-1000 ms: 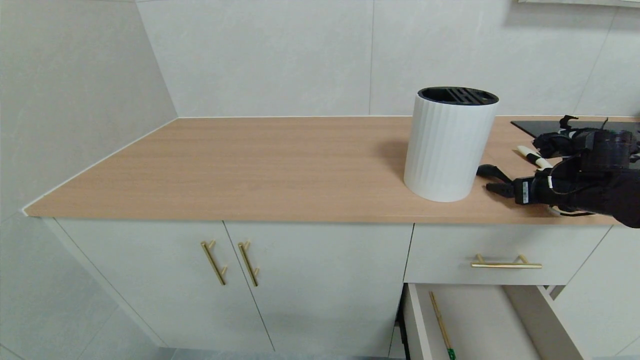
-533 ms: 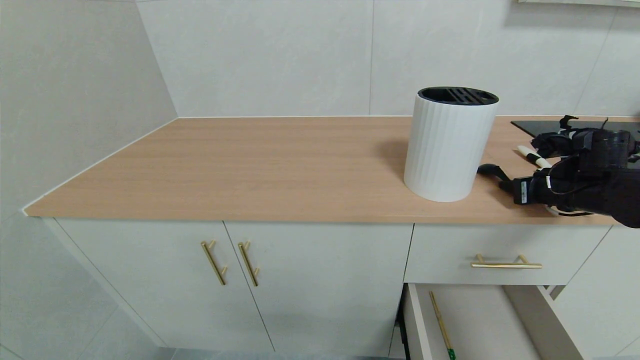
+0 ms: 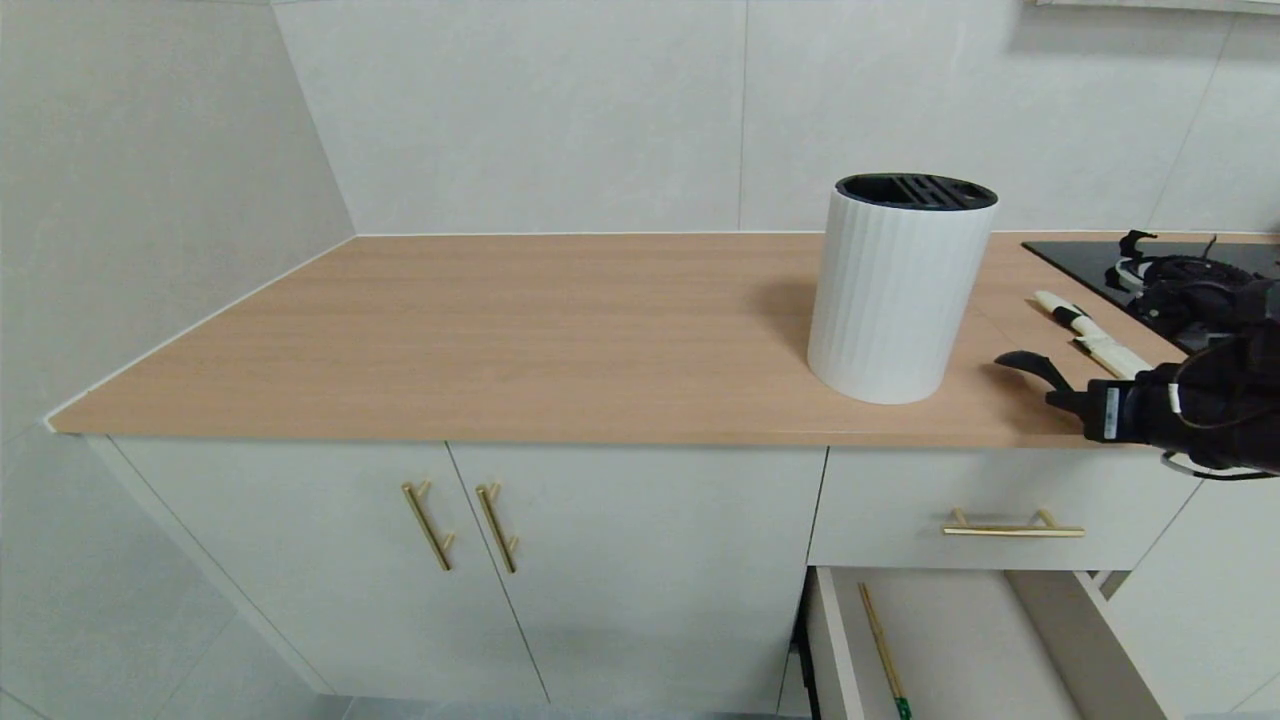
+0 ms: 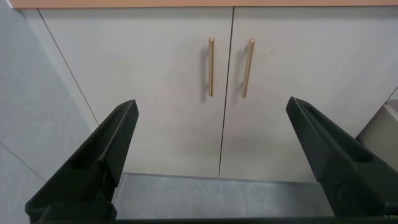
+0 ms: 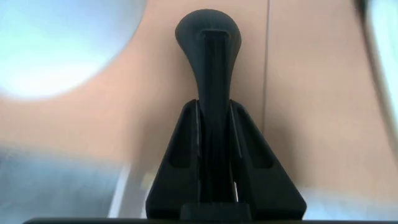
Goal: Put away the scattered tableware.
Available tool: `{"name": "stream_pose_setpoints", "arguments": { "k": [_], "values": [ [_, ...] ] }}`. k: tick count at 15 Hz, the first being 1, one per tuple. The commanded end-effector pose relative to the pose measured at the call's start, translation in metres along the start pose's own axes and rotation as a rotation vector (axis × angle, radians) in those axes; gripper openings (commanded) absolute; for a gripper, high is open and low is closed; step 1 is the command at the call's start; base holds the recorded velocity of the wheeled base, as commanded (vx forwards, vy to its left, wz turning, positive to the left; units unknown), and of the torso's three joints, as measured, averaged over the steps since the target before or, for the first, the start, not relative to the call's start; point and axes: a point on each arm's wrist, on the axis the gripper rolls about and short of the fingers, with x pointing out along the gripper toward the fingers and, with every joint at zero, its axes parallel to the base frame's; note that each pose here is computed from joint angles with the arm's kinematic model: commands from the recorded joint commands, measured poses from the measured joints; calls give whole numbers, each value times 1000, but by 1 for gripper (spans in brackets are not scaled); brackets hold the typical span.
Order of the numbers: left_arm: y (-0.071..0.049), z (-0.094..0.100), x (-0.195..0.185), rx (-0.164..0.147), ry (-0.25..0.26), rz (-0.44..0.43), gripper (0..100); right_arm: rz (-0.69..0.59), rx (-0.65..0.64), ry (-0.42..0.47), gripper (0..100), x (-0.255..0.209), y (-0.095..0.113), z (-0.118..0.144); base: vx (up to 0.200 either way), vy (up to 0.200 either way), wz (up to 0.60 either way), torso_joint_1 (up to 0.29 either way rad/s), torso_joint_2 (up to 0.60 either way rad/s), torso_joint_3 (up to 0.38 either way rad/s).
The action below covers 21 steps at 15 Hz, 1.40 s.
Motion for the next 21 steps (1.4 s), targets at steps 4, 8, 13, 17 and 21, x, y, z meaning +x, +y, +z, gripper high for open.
{"name": "stream_pose_setpoints", "arguments": {
  "k": [4, 8, 13, 17, 21],
  "values": [
    [0, 0, 0, 0, 0, 1, 100, 66, -23, -20, 0, -105, 33, -53, 0, 0, 0, 0, 0, 0],
    [0, 0, 0, 0, 0, 0, 100, 105, -66, 144, 0, -108, 38, -78, 0, 0, 0, 0, 0, 0],
    [0, 0, 0, 0, 0, 0, 100, 116, -97, 311, 0, -79, 34, -99, 0, 0, 0, 0, 0, 0],
    [0, 0, 0, 0, 0, 0, 100, 107, -83, 353, 0, -62, 31, -108, 0, 0, 0, 0, 0, 0],
    [0, 0, 0, 0, 0, 1, 100, 108, -83, 355, 0, -62, 31, -108, 0, 0, 0, -49, 123, 79]
  ]
}}
